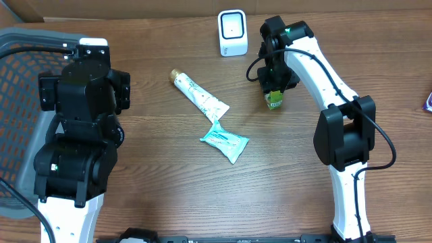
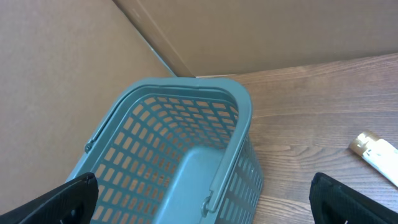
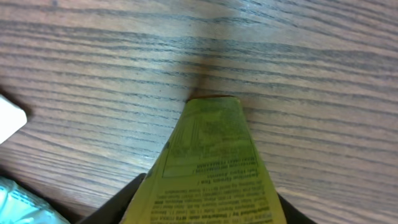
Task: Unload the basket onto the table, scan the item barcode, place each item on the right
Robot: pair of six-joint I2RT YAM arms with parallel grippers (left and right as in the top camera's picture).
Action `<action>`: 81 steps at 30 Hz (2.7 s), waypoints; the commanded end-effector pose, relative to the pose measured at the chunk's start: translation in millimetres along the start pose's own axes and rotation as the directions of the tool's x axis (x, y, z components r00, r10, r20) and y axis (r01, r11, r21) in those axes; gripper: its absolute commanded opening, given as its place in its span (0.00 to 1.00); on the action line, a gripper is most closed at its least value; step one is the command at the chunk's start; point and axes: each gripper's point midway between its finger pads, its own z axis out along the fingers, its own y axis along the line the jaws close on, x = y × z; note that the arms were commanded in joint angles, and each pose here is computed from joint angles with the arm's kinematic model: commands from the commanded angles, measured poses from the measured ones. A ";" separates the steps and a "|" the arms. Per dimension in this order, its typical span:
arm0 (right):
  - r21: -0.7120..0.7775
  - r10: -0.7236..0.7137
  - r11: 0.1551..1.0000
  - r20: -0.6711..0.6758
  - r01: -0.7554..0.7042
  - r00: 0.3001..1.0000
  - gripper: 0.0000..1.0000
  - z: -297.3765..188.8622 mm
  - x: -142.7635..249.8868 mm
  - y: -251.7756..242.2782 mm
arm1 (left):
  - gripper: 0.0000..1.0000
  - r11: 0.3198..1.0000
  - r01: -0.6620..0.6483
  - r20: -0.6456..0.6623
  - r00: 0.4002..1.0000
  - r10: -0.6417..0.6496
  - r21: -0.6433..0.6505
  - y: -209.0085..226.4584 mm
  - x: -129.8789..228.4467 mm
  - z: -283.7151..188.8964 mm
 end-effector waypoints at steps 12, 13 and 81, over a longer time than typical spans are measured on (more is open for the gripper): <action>0.022 -0.011 1.000 -0.079 0.013 0.997 0.31 18.4 11.0 -1.3 | 1.00 1.000 -0.007 0.002 1.000 0.007 0.002 -0.9 -1.0 0.9; 0.022 -0.011 1.000 -0.077 0.013 0.997 0.29 16.9 10.5 -1.3 | 1.00 1.000 -0.007 0.002 1.000 0.007 0.002 -0.9 -1.0 0.9; 0.005 -0.101 0.969 0.921 0.246 0.377 0.14 -117.4 -229.7 45.2 | 1.00 1.000 -0.007 0.002 1.000 0.007 0.002 -0.9 -1.0 0.9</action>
